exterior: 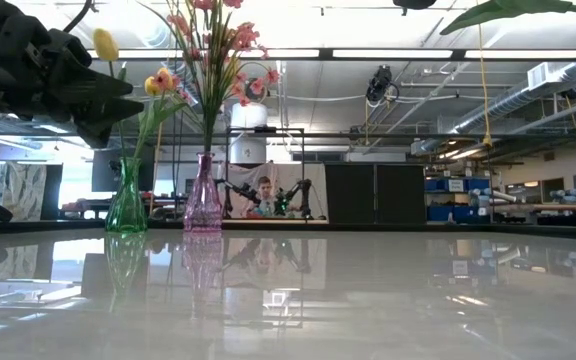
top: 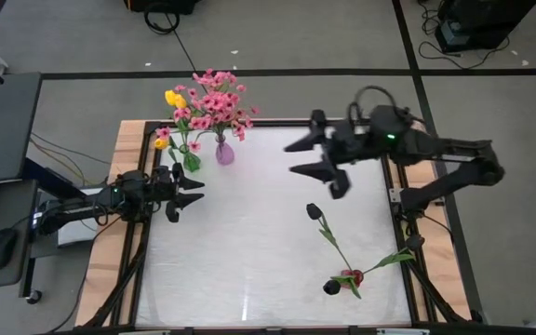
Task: Sort flowers into vase by color
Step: Return to home position
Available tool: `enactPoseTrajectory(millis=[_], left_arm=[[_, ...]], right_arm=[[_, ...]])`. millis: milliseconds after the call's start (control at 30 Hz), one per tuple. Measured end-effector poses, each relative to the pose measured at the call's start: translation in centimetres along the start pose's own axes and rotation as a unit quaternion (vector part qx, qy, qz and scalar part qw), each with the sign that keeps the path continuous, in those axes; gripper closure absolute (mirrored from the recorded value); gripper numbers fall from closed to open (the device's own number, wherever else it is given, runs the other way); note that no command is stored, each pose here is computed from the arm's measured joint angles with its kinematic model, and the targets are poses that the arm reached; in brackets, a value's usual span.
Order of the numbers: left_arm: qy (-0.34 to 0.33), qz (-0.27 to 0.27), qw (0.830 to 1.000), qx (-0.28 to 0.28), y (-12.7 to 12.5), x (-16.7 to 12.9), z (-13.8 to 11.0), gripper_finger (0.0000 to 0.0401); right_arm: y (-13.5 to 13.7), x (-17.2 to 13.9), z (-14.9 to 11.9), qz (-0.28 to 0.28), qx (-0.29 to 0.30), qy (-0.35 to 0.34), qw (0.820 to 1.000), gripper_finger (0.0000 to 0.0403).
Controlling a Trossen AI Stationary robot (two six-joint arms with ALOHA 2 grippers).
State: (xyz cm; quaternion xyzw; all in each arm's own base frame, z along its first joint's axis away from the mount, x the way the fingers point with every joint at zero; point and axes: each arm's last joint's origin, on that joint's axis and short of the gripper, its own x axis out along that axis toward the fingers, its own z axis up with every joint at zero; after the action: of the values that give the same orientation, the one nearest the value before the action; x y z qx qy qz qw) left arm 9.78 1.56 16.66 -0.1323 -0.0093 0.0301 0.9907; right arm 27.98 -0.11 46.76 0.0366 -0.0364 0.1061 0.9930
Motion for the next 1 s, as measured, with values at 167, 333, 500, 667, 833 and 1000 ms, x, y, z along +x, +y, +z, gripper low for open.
enactPoseTrajectory(millis=[167, 333, 500, 667, 833, 1000], left_arm=[[0.000, 0.000, 1.000, 0.000, 0.0, 0.0, 0.0, 0.0218], [-0.001, 0.000, 1.000, 0.000, 0.0, 0.0, 0.0, 0.0218], [-0.001, 0.000, 1.000, 0.000, 0.0, 0.0, 0.0, 0.0218], [-0.001, 0.000, 1.000, 0.000, 0.0, 0.0, 0.0, 0.0218], [-0.001, 0.000, 1.000, 0.000, 0.0, 0.0, 0.0, 0.0218], [-0.001, 0.000, 1.000, 0.000, 0.0, 0.0, 0.0, 0.0218]], right_arm=[[1.2, -4.5, -2.0, 0.008, -0.011, -0.053, 0.998, 0.0176], [2.2, -9.1, -3.7, 0.013, -0.022, -0.101, 0.995, 0.0176], [2.8, -12.7, -6.3, 0.013, -0.007, -0.105, 0.994, 0.0176], [3.1, -15.4, -9.2, 0.005, 0.025, -0.116, 0.993, 0.0178], [3.1, -17.4, -12.0, -0.015, 0.023, -0.138, 0.990, 0.0190], [3.1, -18.9, -15.1, -0.033, 0.025, -0.146, 0.988, 0.0203]])
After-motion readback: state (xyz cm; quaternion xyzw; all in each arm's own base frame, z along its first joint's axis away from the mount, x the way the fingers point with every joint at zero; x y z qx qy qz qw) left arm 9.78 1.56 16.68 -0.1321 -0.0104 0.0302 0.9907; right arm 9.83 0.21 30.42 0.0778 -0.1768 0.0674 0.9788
